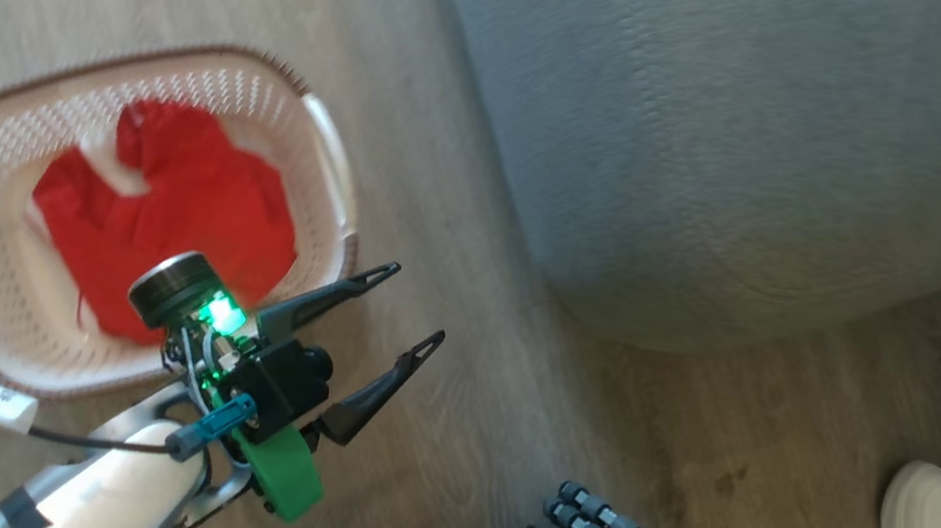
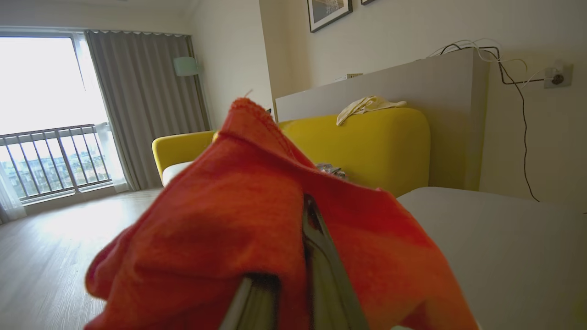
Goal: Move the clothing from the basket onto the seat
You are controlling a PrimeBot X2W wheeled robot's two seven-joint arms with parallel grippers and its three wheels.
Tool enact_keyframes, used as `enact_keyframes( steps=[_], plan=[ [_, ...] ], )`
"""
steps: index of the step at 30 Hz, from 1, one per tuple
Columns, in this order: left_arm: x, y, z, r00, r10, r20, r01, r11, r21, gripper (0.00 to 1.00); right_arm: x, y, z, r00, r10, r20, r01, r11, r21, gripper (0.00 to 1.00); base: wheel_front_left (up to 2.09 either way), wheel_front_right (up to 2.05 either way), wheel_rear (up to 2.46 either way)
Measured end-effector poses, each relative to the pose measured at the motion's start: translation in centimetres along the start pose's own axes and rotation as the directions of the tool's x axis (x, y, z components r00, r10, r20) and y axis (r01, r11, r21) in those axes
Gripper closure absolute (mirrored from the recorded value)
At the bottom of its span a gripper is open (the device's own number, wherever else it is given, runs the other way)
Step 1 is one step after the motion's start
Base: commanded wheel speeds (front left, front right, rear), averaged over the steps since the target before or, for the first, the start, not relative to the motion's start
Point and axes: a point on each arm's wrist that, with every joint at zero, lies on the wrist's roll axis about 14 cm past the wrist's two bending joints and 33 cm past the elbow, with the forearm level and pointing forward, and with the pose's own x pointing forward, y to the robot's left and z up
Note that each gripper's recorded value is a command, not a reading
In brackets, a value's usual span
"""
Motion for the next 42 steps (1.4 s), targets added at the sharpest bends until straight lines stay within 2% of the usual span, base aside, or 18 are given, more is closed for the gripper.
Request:
enact_keyframes(
  steps=[5, 13, 17, 21, 25, 29, 30, 31, 32, 42],
  plan=[
    [-1.4, 1.6, -1.5, 0.999, 0.049, -0.023, -0.049, 0.999, -0.021, 0.00, 2.6, 1.2, -5.3, 0.992, -0.007, -0.124, 0.007, 1.000, 0.000, 1.00, 0.00, 0.00, 0.00],
    [-3.3, 3.8, -3.0, 0.989, 0.136, -0.053, -0.138, 0.989, -0.047, 0.00, 4.3, -0.8, -10.7, 0.961, -0.121, -0.248, 0.119, 0.993, -0.026, 1.00, 0.00, 0.00, 0.00],
    [-4.1, 4.8, -3.3, 0.983, 0.172, -0.059, -0.175, 0.983, -0.049, 0.00, 2.5, -1.4, -15.6, 0.914, -0.162, -0.373, 0.149, 0.987, -0.065, 1.00, 0.00, 0.00, 0.00],
    [-4.6, 5.3, -3.7, 0.978, 0.195, -0.070, -0.199, 0.978, -0.057, 0.00, 0.0, -0.5, -19.9, 0.852, -0.151, -0.501, 0.117, 0.988, -0.100, 1.00, 0.00, 0.00, 0.00],
    [-4.7, 5.6, -4.0, 0.976, 0.208, -0.072, -0.212, 0.975, -0.064, 0.00, -0.1, -0.4, -20.7, 0.837, -0.163, -0.522, 0.136, 0.987, -0.091, 1.00, 0.00, 0.00, 0.00],
    [-4.7, 5.7, -3.9, 0.975, 0.209, -0.070, -0.213, 0.975, -0.059, 0.00, -0.3, -0.3, -20.8, 0.830, -0.158, -0.535, 0.113, 0.987, -0.117, 1.00, 0.00, 0.00, 0.00],
    [-4.6, 5.6, -3.8, 0.976, 0.207, -0.069, -0.211, 0.976, -0.053, 0.00, -0.4, -0.4, -20.8, 0.829, -0.160, -0.535, 0.115, 0.986, -0.117, 0.88, 0.00, 0.00, 0.00],
    [-4.6, 5.6, -3.7, 0.976, 0.206, -0.068, -0.210, 0.976, -0.051, 0.00, -0.4, -0.5, -20.7, 0.829, -0.162, -0.535, 0.116, 0.986, -0.119, 0.40, 0.00, 0.00, 0.00],
    [-4.6, 5.6, -3.6, 0.976, 0.206, -0.067, -0.209, 0.977, -0.049, 0.00, -0.4, -0.6, -20.5, 0.830, -0.163, -0.533, 0.115, 0.986, -0.122, 0.00, 0.00, 0.00, 0.00],
    [-3.8, 4.6, -0.9, 0.977, 0.210, -0.028, -0.211, 0.977, -0.029, 0.00, -0.7, -0.9, -17.9, 0.843, -0.147, -0.518, 0.085, 0.986, -0.142, 0.00, 0.00, 0.00, 0.00]
  ],
)
